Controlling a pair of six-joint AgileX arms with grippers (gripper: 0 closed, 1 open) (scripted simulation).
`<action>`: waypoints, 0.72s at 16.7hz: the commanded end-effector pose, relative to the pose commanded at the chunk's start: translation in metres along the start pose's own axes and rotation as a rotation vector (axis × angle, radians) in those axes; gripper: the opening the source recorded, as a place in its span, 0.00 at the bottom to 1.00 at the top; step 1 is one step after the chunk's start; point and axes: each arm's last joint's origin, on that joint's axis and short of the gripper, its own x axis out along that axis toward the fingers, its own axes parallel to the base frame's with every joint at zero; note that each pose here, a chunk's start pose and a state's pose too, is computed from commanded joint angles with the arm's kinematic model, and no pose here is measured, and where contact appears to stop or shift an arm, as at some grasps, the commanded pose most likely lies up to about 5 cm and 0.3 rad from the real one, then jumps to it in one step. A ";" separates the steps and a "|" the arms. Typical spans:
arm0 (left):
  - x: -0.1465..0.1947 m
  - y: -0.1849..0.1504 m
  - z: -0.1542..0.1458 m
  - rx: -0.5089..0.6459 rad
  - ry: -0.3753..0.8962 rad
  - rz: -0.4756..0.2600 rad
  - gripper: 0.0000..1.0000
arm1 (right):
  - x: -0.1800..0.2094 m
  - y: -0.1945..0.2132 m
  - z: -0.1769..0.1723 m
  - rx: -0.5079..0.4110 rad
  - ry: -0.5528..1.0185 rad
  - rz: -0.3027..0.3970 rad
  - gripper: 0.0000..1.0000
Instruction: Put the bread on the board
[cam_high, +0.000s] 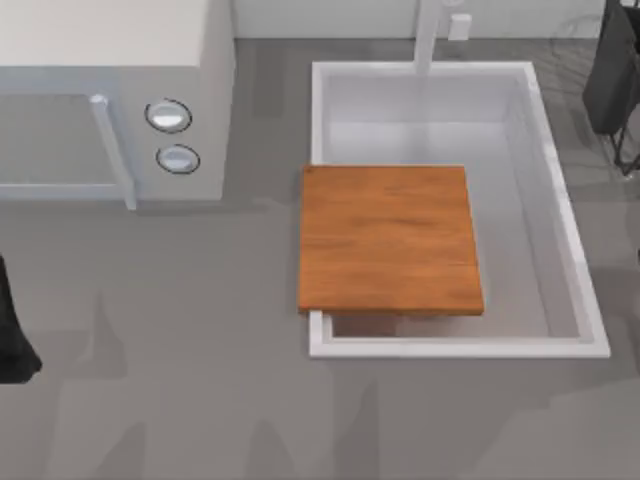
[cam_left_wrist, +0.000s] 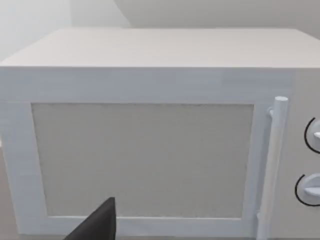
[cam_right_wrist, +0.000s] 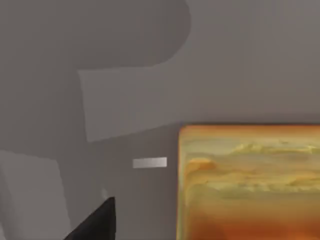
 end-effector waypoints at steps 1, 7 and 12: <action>0.000 0.000 0.000 0.000 0.000 0.000 1.00 | 0.009 0.000 -0.001 0.000 0.004 0.000 1.00; 0.000 0.000 0.000 0.000 0.000 0.000 1.00 | 0.019 0.000 -0.003 0.000 0.013 -0.001 1.00; 0.000 0.000 0.000 0.000 0.000 0.000 1.00 | 0.019 0.000 -0.003 0.000 0.013 -0.001 0.62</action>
